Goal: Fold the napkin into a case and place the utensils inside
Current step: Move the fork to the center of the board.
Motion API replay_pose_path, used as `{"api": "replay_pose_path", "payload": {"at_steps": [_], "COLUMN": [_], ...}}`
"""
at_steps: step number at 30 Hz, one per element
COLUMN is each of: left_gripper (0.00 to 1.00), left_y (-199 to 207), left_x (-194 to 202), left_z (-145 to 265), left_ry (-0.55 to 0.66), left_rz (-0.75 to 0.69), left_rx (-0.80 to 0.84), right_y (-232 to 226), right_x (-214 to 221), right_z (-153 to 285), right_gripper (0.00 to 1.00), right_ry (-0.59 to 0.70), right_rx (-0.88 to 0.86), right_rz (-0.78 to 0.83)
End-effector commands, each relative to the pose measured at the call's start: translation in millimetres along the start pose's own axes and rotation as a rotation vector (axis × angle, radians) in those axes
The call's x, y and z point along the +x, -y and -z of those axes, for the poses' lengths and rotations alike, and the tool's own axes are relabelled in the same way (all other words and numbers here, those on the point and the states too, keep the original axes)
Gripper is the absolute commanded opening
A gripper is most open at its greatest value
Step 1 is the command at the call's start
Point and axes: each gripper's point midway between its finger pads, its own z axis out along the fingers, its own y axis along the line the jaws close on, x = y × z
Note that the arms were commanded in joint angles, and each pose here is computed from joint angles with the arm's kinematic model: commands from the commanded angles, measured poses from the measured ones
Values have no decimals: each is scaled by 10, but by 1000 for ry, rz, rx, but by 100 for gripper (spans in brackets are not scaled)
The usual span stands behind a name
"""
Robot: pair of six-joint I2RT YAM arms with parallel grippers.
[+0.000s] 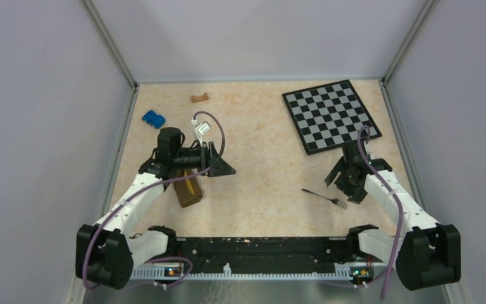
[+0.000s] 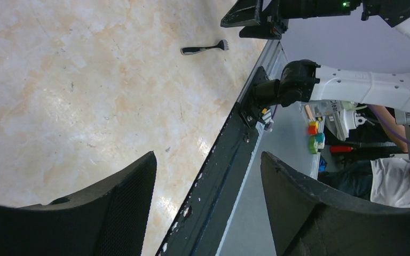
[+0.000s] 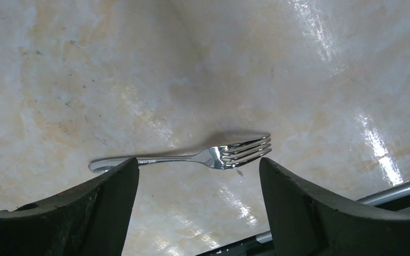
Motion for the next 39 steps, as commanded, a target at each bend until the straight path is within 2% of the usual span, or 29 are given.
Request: {"api": "replay_pose_path", "payload": {"at_steps": [1, 5, 9, 12, 16, 20, 26, 29, 31, 34, 39], "left_gripper": [76, 76, 76, 76, 76, 76, 77, 77, 77, 77, 77], "left_y": [110, 123, 117, 118, 105, 68, 24, -35, -66, -94, -134], "left_x": [-16, 18, 38, 29, 20, 25, 43, 68, 87, 80, -26], "left_z": [10, 25, 30, 29, 18, -2, -5, 4, 17, 51, 174], "left_ry": [22, 24, 25, 29, 31, 32, 34, 40, 47, 77, 187], "left_rz": [-62, -55, -48, -47, -37, -14, 43, 84, 110, 127, 128], "left_rx": [32, 32, 29, 27, 26, 24, -4, -46, -75, -117, -224], "right_y": [0, 84, 52, -63, -373, -911, -1848, -2089, -2115, -1995, -1814], "right_x": [-48, -4, 169, 318, 465, 695, 1248, 1280, 1219, 1091, 1103], "right_z": [-125, -226, -317, -351, -253, -147, 174, 323, 350, 290, 104], "right_gripper": [81, 79, 76, 69, 67, 64, 65, 68, 70, 71, 72], "right_ry": [24, 15, -47, -100, -117, -153, -252, -230, -174, -77, -5], "right_rx": [2, 20, -16, -89, -172, -305, -509, -590, -622, -534, -327], "right_rz": [-58, -80, -91, -102, -45, 45, 272, 446, 623, 812, 952]}}
